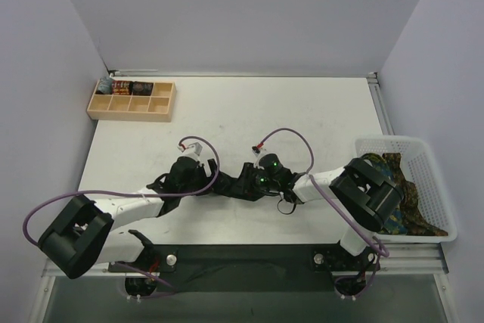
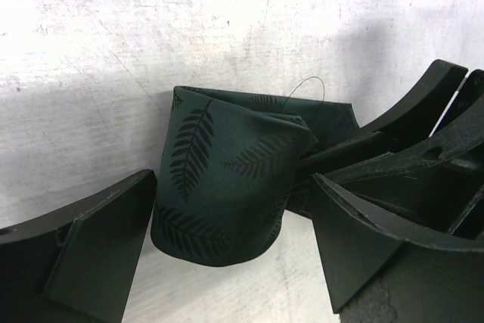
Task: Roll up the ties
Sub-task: Roll the tie
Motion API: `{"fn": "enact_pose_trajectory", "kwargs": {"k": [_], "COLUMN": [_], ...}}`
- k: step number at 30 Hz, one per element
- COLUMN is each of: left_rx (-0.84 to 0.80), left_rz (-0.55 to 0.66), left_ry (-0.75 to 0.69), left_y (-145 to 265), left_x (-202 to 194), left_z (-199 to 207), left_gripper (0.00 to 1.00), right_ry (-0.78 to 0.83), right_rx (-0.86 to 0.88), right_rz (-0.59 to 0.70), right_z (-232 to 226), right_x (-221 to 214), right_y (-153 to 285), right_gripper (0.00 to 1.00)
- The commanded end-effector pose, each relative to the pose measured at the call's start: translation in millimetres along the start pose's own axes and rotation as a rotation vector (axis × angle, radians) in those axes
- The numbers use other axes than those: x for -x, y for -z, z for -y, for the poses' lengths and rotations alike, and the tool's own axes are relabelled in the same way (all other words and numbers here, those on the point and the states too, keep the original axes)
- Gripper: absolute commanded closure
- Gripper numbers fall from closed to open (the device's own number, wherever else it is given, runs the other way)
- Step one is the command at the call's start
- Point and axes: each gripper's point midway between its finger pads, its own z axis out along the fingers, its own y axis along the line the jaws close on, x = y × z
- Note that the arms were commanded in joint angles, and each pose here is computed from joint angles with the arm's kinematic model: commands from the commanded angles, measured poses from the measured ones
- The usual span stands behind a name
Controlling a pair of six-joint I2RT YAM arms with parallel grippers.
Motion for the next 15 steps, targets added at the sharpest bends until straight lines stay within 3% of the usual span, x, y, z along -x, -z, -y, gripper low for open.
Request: {"fn": "enact_pose_trajectory", "kwargs": {"k": [1, 15], "left_rx": [-0.024, -0.131], "left_rz": [0.081, 0.003], "left_ry": [-0.033, 0.007], "left_y": [-5, -3], "left_x": [12, -10], "left_z": [2, 13], "left_gripper": [0.07, 0.14], "right_ry": [-0.005, -0.011], "right_rx": [0.003, 0.008], "right_rz": [-0.004, 0.002], "right_z": [3, 3], "right_x": [0, 4], "right_y": [-1, -2], "right_gripper": [0.71, 0.71]}}
